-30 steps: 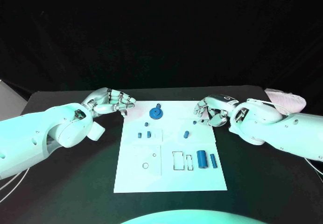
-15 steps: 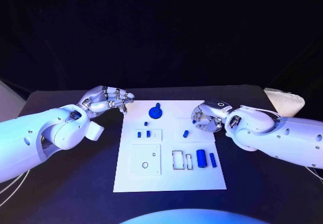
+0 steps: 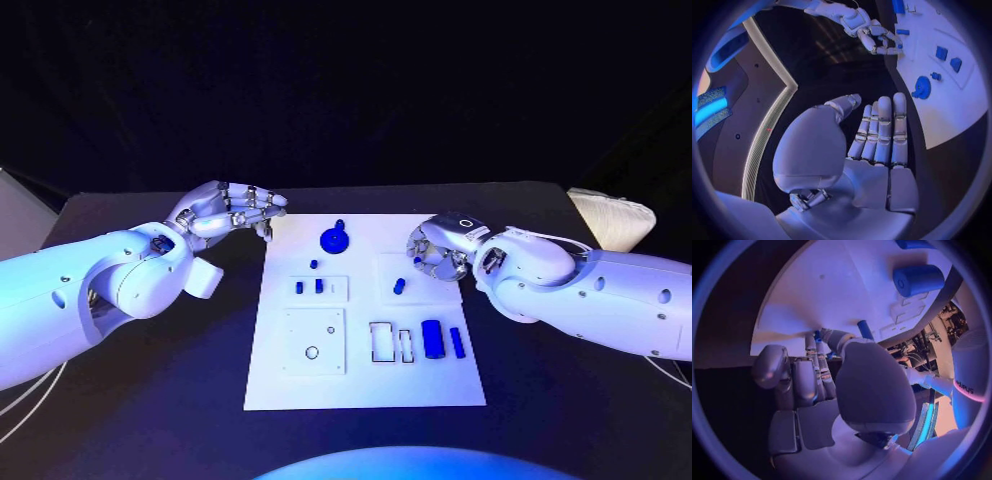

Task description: Assemble the parts on the task board

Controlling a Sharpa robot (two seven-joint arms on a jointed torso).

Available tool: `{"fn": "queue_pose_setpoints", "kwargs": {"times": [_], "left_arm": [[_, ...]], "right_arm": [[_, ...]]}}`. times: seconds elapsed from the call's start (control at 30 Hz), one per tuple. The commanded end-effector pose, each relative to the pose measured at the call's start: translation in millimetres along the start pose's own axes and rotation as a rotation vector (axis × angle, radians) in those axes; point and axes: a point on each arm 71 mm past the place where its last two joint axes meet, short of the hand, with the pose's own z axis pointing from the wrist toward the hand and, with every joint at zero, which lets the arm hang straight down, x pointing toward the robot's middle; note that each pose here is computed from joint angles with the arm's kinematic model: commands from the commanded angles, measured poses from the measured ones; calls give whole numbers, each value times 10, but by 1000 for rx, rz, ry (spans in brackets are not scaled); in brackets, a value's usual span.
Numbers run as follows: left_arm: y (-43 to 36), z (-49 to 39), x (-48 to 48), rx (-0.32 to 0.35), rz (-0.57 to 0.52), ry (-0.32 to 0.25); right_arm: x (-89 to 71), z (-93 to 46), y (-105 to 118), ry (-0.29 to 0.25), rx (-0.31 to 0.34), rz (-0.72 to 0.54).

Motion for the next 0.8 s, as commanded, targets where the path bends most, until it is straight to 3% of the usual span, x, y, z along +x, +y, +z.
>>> {"fn": "queue_pose_setpoints", "kwargs": {"times": [0.03,0.57,0.8], "left_arm": [[-13,-3,-2,16,-13,-4],[-5,-13,-8,5,-14,1],[-1,-17,-10,1,-14,2]], "right_arm": [[86,7,18,39,2,-17],[151,31,13,82,28,-54],[125,22,34,38,36,-69]]}}
